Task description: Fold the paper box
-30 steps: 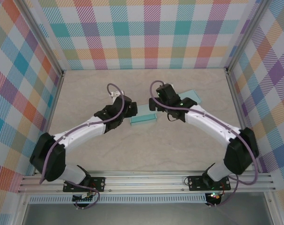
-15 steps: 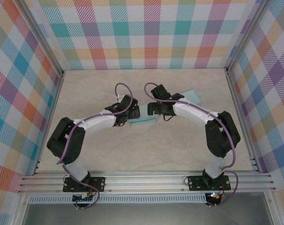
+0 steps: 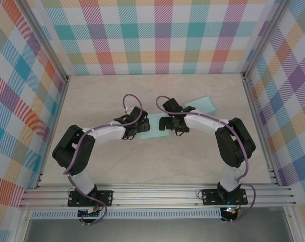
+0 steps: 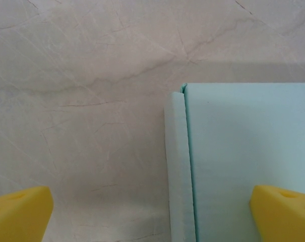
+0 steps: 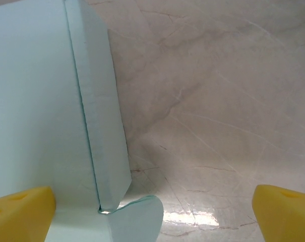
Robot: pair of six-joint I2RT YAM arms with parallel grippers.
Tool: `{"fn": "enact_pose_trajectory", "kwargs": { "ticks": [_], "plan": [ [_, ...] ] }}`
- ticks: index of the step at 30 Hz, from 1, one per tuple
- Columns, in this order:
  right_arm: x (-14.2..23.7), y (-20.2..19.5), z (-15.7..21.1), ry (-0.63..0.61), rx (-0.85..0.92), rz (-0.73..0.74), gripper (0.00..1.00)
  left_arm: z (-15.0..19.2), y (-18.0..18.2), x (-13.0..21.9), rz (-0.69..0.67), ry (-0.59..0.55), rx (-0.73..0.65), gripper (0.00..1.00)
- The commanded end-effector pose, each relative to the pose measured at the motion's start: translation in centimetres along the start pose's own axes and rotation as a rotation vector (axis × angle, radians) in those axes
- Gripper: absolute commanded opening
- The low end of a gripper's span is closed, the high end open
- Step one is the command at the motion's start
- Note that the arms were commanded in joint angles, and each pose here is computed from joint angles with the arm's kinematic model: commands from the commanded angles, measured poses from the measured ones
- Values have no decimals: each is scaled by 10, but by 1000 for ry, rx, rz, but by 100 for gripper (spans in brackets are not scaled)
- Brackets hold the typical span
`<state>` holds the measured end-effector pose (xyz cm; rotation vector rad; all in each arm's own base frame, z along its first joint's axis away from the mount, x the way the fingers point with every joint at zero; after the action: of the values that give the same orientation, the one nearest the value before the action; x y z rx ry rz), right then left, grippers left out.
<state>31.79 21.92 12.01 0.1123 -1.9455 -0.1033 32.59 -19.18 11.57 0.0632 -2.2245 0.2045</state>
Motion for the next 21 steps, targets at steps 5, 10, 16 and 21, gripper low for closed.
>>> {"fn": "enact_pose_trajectory", "kwargs": {
  "ticks": [5, 10, 16, 21],
  "plan": [
    [-4, -8, 11, 48, -35, 0, 100, 6, 6, 0, 1, 27, 17, 97],
    [13, -5, 6, 11, -43, -66, 100, -4, 1, 10, 109, 25, 67, 88],
    [33, -5, -3, -26, -95, -232, 100, -23, 4, 20, 221, 5, 137, 81],
    [26, -9, -8, 11, -189, -412, 100, -24, 8, 10, 243, 31, 161, 76]
  ]
}}
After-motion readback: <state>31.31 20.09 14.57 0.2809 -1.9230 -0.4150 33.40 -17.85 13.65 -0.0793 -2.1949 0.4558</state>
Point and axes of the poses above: each hand's point on the last joint's axis, 136 mm out from that joint toward the fingers, its own x axis back along the fingers, its own y axis along the line the jaws close on, z = x × y, the point moved 7 cm from there along x, back along the fingers, and after that the axes turned 1 degree about x, right-handed, at the moved point
